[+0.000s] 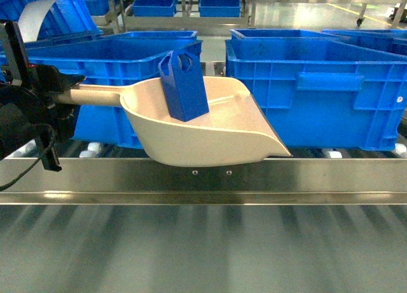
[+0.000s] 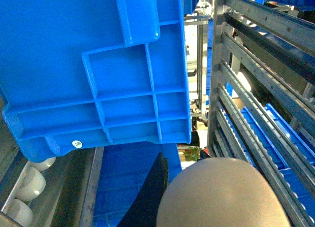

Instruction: Place part in tray to right shelf

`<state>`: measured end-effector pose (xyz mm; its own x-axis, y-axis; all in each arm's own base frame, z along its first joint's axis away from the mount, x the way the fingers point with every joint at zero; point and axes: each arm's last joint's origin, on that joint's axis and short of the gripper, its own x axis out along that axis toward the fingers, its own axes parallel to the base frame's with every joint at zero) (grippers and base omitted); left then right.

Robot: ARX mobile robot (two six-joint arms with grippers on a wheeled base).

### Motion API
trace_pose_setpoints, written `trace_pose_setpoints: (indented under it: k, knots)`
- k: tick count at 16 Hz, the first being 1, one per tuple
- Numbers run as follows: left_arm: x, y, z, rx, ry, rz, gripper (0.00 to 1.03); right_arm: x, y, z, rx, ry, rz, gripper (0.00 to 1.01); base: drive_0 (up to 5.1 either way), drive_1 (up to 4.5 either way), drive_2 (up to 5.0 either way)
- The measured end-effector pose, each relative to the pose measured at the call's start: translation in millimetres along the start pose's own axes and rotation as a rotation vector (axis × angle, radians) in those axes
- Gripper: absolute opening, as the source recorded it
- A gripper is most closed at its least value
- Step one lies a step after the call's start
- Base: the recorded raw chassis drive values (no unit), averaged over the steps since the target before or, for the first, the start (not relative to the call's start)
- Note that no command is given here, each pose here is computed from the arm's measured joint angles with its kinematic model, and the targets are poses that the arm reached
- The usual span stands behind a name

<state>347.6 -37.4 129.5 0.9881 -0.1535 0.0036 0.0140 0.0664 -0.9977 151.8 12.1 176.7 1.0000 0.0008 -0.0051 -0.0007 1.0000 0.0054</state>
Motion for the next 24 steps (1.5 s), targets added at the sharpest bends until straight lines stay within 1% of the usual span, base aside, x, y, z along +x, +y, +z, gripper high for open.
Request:
trace_pose_setpoints:
  k: [5, 6, 7, 8, 9, 10, 11, 12, 13, 14, 15, 16, 17, 18, 19, 20, 21, 22, 23, 24]
  knots:
    - [0.0, 0.0, 0.0, 0.0, 0.0, 0.0, 0.14, 0.0, 0.0, 0.0, 0.0, 0.0, 0.0, 0.98, 0.0, 0.0, 0.0]
    - [-0.5, -2.1, 0.0, 0.007, 0.005, -0.002, 0.14, 0.0, 0.0, 0.0, 0.0, 0.0, 0.0, 0.98, 0.0, 0.0, 0.0]
    - [-5.7, -13.8, 2.4, 0.037, 0.025, -0.024, 0.14, 0.0, 0.0, 0.0, 0.0, 0.0, 0.0, 0.98, 0.0, 0.0, 0.0]
    - [-10.1, -34.6, 4.0, 0.046, 0.042, -0.106, 0.14, 0.0, 0.0, 0.0, 0.0, 0.0, 0.0, 0.98, 0.0, 0.0, 0.0]
    - [-12.8, -49.7, 7.3, 0.041, 0.055, -0.166, 0.14, 0.0, 0.0, 0.0, 0.0, 0.0, 0.0, 0.98, 0.0, 0.0, 0.0]
    - [-12.9, -48.9, 9.9, 0.023, 0.055, -0.15, 0.14, 0.0, 0.0, 0.0, 0.0, 0.0, 0.0, 0.98, 0.0, 0.0, 0.0]
    - [-12.6, -48.3, 22.6, 0.019, 0.033, -0.14, 0.14, 0.0, 0.0, 0.0, 0.0, 0.0, 0.0, 0.98, 0.0, 0.0, 0.0]
    - [-9.3, -64.5, 45.2, 0.02, -0.05, -0.172, 0.14, 0.0, 0.0, 0.0, 0.0, 0.0, 0.0, 0.98, 0.0, 0.0, 0.0]
    - [-8.1, -99.5, 75.5, 0.033, -0.179, -0.216, 0.14, 0.0, 0.0, 0.0, 0.0, 0.0, 0.0, 0.98, 0.0, 0.0, 0.0]
    - [-7.7, -139.6, 101.7, 0.06, -0.282, -0.273, 0.14, 0.0, 0.0, 0.0, 0.0, 0.0, 0.0, 0.98, 0.0, 0.0, 0.0]
    - [3.8, -172.8, 116.7, 0.102, -0.376, -0.275, 0.14, 0.0, 0.0, 0.0, 0.0, 0.0, 0.0, 0.98, 0.0, 0.0, 0.0]
    - [32.0, -189.9, 130.4, 0.155, -0.461, -0.193, 0.14, 0.0, 0.0, 0.0, 0.0, 0.0, 0.0, 0.98, 0.0, 0.0, 0.0]
    - [52.4, -192.3, 136.5, 0.184, -0.506, -0.129, 0.14, 0.0, 0.0, 0.0, 0.0, 0.0, 0.0, 0.98, 0.0, 0.0, 0.0]
    - [98.1, -182.7, 142.9, 0.27, -0.582, 0.053, 0.14, 0.0, 0.0, 0.0, 0.0, 0.0, 0.0, 0.98, 0.0, 0.0, 0.0]
    - [126.2, -169.3, 145.6, 0.356, -0.615, 0.176, 0.14, 0.0, 0.0, 0.0, 0.0, 0.0, 0.0, 0.98, 0.0, 0.0, 0.0]
    - [149.7, -153.8, 145.4, 0.434, -0.632, 0.292, 0.14, 0.0, 0.0, 0.0, 0.0, 0.0, 0.0, 0.98, 0.0, 0.0, 0.0]
    - [164.7, -143.7, 137.9, 0.526, -0.623, 0.315, 0.14, 0.0, 0.0, 0.0, 0.0, 0.0, 0.0, 0.98, 0.0, 0.0, 0.0]
    - [170.9, -137.8, 121.6, 0.6, -0.602, 0.322, 0.14, 0.0, 0.0, 0.0, 0.0, 0.0, 0.0, 0.98, 0.0, 0.0, 0.0]
    - [167.6, -140.5, 102.8, 0.65, -0.589, 0.323, 0.14, 0.0, 0.0, 0.0, 0.0, 0.0, 0.0, 0.98, 0.0, 0.0, 0.0]
    - [154.7, -158.4, 88.4, 0.687, -0.591, 0.303, 0.14, 0.0, 0.0, 0.0, 0.0, 0.0, 0.0, 0.98, 0.0, 0.0, 0.0]
